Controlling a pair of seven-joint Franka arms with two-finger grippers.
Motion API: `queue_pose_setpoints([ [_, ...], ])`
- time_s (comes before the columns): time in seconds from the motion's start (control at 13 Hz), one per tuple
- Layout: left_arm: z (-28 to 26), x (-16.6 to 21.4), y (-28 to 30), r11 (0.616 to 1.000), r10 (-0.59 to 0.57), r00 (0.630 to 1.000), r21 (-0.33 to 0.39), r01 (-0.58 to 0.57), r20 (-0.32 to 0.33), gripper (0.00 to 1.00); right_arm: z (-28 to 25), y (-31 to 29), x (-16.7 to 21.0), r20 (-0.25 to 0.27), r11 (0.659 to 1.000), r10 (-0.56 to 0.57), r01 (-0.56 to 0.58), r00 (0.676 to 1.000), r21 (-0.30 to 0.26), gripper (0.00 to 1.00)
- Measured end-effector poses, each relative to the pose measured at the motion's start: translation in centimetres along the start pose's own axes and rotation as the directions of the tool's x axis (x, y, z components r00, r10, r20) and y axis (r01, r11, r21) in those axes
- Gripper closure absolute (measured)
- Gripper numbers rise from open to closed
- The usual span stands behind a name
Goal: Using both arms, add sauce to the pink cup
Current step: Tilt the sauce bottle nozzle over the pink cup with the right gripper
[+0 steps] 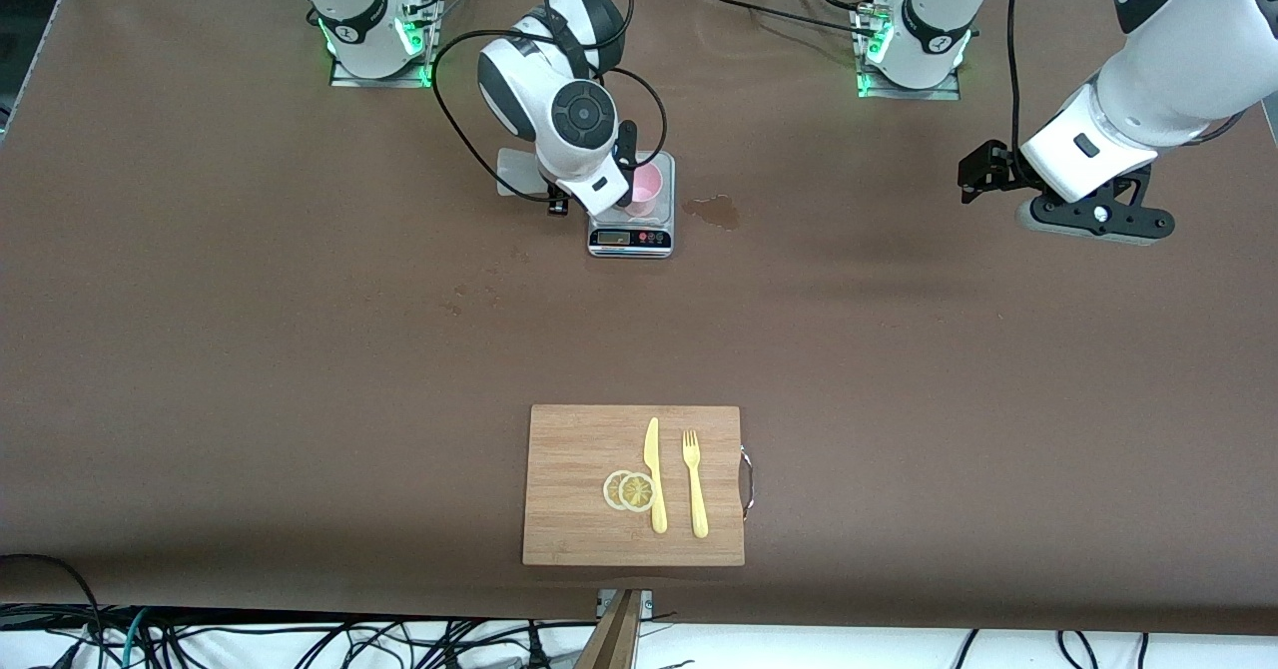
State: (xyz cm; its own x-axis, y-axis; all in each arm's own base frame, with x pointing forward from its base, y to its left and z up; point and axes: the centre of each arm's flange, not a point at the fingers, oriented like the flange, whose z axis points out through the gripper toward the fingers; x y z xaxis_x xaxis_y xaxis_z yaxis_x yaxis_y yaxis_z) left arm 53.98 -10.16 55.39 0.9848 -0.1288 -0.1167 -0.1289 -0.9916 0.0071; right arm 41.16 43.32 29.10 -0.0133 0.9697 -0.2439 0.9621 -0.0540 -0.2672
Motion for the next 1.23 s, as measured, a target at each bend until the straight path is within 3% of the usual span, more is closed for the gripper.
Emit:
queue_pose_setpoints([
  [0.38, 0.0, 0.0, 0.0, 1.0, 0.0, 1.0, 0.0, 0.0, 0.0, 0.0, 0.9, -0.3, 0.5, 0.056, 1.0, -0.01, 0.012, 0.998, -0.027, 0.78],
  [0.69, 0.0, 0.0, 0.0, 1.0, 0.0, 1.0, 0.0, 0.0, 0.0, 0.0, 0.9, -0.8, 1.1, 0.071, 0.999, -0.015, 0.017, 0.997, -0.029, 0.78],
  [1.0, 0.0, 0.0, 0.0, 1.0, 0.0, 1.0, 0.0, 0.0, 0.0, 0.0, 0.4, -0.6, 1.0, 0.061, 1.0, -0.003, 0.005, 0.998, -0.025, 0.78],
  [1.23, 0.0, 0.0, 0.0, 1.0, 0.0, 1.0, 0.0, 0.0, 0.0, 0.0, -0.5, -0.1, 0.7, 0.012, 1.0, 0.024, -0.024, 1.0, 0.002, 0.78],
])
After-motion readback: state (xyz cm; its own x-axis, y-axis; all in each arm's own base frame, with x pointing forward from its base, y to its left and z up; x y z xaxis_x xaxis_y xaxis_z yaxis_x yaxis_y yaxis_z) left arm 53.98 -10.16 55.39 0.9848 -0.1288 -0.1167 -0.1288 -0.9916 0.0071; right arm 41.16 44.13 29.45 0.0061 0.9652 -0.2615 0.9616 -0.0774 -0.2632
